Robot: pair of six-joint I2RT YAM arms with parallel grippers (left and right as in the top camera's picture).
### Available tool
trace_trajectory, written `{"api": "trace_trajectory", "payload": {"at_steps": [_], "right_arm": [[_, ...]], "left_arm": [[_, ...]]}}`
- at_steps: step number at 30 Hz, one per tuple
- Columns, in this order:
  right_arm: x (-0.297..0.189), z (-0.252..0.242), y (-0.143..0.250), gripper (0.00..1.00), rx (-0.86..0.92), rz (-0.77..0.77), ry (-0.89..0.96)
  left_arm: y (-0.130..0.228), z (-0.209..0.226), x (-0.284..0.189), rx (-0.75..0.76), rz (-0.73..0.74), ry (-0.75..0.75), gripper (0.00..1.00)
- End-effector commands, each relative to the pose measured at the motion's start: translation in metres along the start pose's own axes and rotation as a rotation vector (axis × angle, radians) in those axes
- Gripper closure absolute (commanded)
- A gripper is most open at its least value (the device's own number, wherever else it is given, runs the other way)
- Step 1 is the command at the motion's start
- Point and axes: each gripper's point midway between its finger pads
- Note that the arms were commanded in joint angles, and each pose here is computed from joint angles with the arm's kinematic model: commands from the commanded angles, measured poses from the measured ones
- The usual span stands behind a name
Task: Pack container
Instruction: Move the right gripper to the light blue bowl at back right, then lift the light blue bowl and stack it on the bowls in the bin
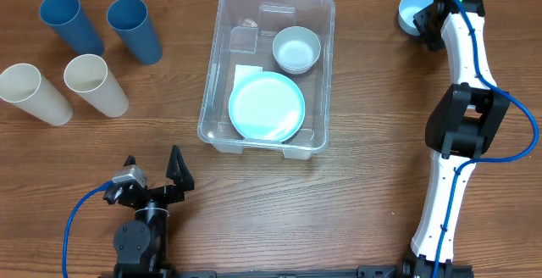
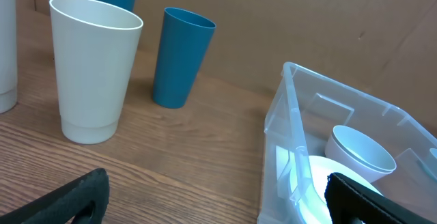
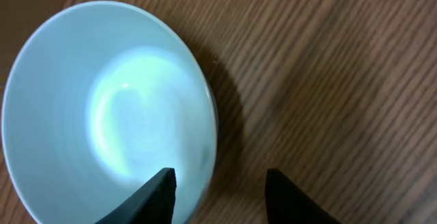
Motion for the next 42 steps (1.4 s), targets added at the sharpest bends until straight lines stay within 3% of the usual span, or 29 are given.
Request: {"api": "trace_trajectory", "payload": {"at_steps": [1, 9, 14, 20, 23, 26, 30, 36, 42], "right_arm": [[0.012, -0.006, 0.006, 0.64, -0.019, 0.019, 0.014], [0.03, -0.01, 0.028, 0.95, -0.053, 0.093, 0.02], [0.013, -0.01, 0.023, 0.96, -0.085, 0.099, 0.023], [-0.088, 0.024, -0.024, 0.96, -0.164, -0.029, -0.087], [-0.188, 0.06, -0.038, 0.96, -0.27, -0.143, -0.225], [-0.266, 0.099, -0.012, 0.96, -0.397, -0.185, -0.375], [-0.306, 0.138, 0.051, 0.96, -0.551, -0.156, -0.452], [-0.304, 0.174, 0.143, 0.96, -0.728, -0.091, -0.446], [-0.261, 0.183, 0.191, 0.96, -0.789, -0.034, -0.406]], "left_arm": [[-0.001, 0.0, 0.0, -0.007, -0.005, 0.005, 0.0], [-0.001, 0.0, 0.0, -0.007, -0.005, 0.005, 0.0], [-0.001, 0.0, 0.0, -0.008, -0.005, 0.005, 0.0], [-0.001, 0.0, 0.0, -0.007, -0.005, 0.005, 0.0], [-0.001, 0.0, 0.0, -0.007, -0.005, 0.005, 0.0], [-0.001, 0.0, 0.0, -0.007, -0.005, 0.005, 0.0], [-0.001, 0.0, 0.0, -0.008, -0.005, 0.005, 0.0], [-0.001, 0.0, 0.0, -0.007, -0.005, 0.005, 0.0], [-0.001, 0.0, 0.0, -0.008, -0.005, 0.005, 0.0]]}}
Point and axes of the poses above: each gripper's point midway between its finger pads, its own x axis out along the fingers, its own z axis along the line the jaws close on, y = z × x, and after that the axes turned 9 degrees about -x, right-handed
